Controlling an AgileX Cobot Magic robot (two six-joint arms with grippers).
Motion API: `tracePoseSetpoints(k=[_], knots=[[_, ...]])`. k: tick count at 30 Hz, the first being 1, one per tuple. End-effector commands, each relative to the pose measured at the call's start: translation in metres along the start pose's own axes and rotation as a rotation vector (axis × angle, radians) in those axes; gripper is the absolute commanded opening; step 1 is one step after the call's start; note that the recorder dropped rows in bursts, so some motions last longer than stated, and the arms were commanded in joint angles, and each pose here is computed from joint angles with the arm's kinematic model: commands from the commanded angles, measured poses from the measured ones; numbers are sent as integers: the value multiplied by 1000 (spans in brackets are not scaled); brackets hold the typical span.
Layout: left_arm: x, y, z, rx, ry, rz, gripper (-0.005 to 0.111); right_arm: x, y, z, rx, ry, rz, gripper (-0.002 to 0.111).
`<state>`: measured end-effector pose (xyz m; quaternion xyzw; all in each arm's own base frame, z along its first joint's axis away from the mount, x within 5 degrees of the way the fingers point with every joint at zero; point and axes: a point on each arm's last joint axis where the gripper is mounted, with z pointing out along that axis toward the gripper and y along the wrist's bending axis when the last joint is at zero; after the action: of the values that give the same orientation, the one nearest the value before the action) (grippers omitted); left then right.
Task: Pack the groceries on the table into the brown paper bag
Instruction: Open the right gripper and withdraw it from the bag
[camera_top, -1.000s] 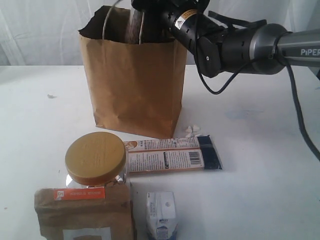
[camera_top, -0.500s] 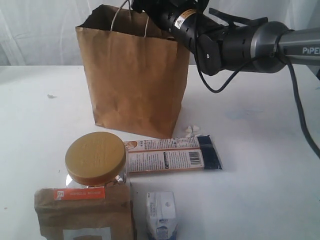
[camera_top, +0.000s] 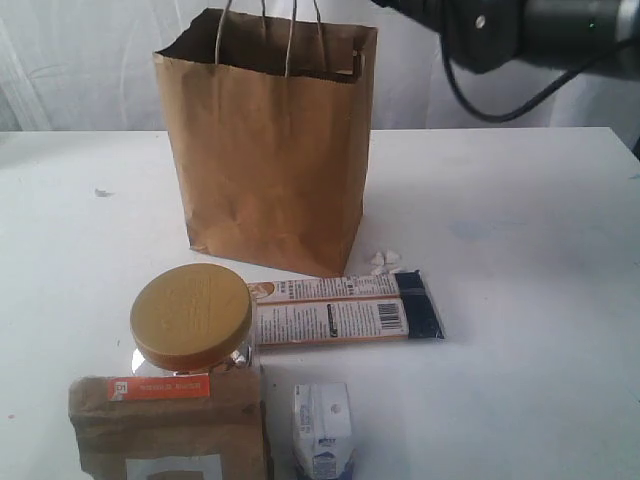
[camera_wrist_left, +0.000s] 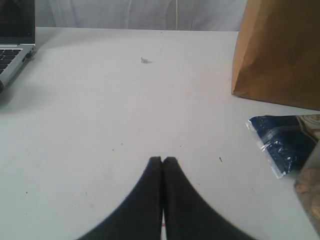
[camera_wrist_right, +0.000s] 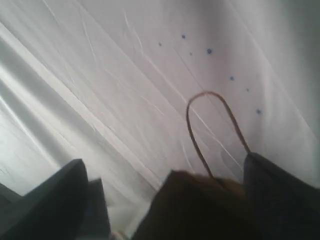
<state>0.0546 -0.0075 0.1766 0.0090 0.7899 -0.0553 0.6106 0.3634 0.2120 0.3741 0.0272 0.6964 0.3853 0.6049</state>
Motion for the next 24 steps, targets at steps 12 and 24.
tracePoseSetpoints(k=[12, 24], knots=[[0, 0, 0, 3, -2, -5, 0, -76, 48, -152, 120, 412, -854, 77], [0, 0, 0, 3, -2, -5, 0, -77, -64, -208, 920, 650, -883, 77]])
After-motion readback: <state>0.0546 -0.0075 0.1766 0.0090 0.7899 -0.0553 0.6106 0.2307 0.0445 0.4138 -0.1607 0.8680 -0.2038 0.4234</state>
